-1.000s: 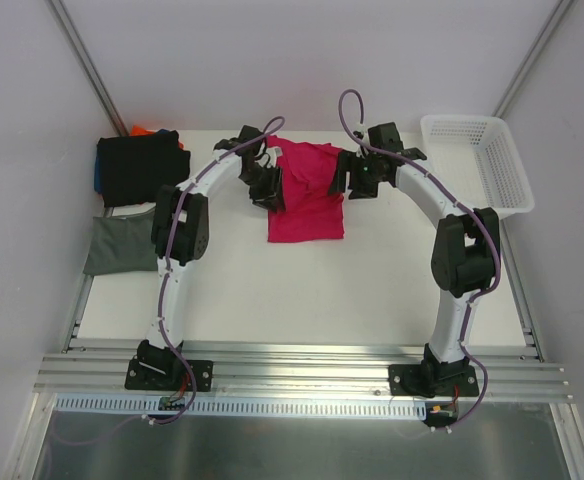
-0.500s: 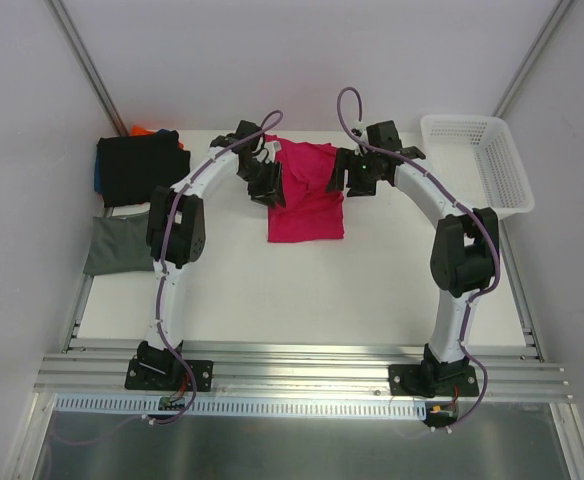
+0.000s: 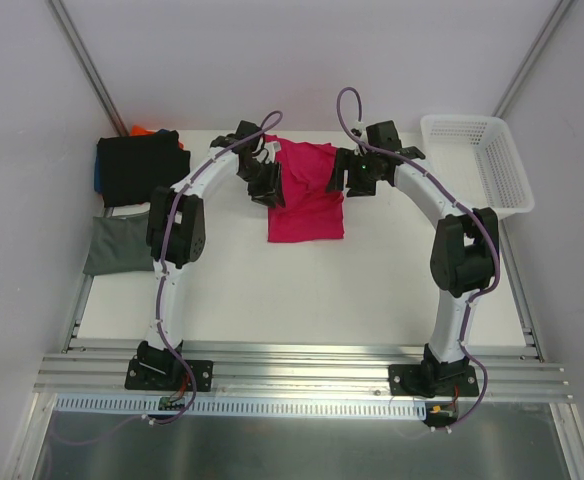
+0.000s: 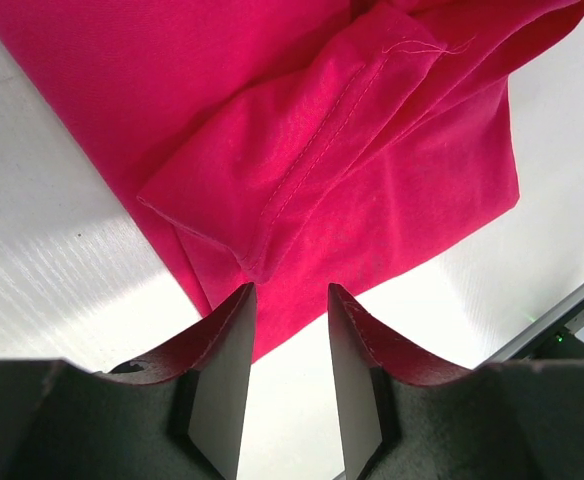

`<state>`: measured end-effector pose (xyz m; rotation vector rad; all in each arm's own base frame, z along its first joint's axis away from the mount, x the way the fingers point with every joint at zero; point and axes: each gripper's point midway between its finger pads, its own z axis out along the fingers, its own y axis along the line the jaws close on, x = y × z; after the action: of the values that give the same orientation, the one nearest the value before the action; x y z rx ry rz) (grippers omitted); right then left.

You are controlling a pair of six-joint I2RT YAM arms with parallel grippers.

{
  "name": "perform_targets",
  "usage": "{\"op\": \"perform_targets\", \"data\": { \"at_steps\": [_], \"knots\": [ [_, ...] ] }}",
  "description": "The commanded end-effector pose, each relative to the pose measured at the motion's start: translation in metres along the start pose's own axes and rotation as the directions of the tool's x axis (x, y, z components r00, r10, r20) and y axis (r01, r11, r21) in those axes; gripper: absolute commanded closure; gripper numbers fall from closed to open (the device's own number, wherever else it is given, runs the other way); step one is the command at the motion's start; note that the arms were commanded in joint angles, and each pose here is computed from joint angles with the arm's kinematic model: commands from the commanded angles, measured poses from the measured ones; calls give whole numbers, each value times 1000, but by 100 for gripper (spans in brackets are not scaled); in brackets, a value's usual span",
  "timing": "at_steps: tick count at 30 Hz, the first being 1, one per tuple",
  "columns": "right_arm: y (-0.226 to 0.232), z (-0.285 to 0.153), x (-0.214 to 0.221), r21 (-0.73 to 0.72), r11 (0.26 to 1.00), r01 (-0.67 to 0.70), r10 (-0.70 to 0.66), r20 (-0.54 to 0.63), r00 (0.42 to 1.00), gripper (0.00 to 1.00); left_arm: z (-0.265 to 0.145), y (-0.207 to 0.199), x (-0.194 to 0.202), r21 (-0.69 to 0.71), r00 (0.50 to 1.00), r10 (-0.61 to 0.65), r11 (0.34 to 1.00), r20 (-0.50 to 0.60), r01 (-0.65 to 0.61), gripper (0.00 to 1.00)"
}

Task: Fold and stack the t-shirts
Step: Fold the tshirt

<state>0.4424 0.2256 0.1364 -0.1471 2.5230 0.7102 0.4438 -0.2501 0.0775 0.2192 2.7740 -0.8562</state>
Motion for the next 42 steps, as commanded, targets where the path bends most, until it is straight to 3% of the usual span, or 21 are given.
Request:
{"op": "perform_targets", "data": {
  "at_steps": [1,18,25,33,42],
  "knots": [
    [12,-6,-18,-19,999,26,-25,57,998,27,-3,-4,2,15,1000,-16,1000,-6,16,65],
    [8,-5,-18,-8,1000,26,-26,53,998,27,11,5,3,8,999,-25,1000,-29,25,66],
    [9,-4,-17,-11,1000,24,-24,51,998,27,7,2,1,8,1000,-17,1000,-18,17,93],
    [10,-4,-20,-16,1000,23,-22,58,998,27,-6,-5,-6,7,1000,-1,1000,16,1,100],
    [12,-7,-19,-16,999,30,-29,61,998,27,-13,-9,-37,0,993,64,998,99,-65,100]
  ]
}}
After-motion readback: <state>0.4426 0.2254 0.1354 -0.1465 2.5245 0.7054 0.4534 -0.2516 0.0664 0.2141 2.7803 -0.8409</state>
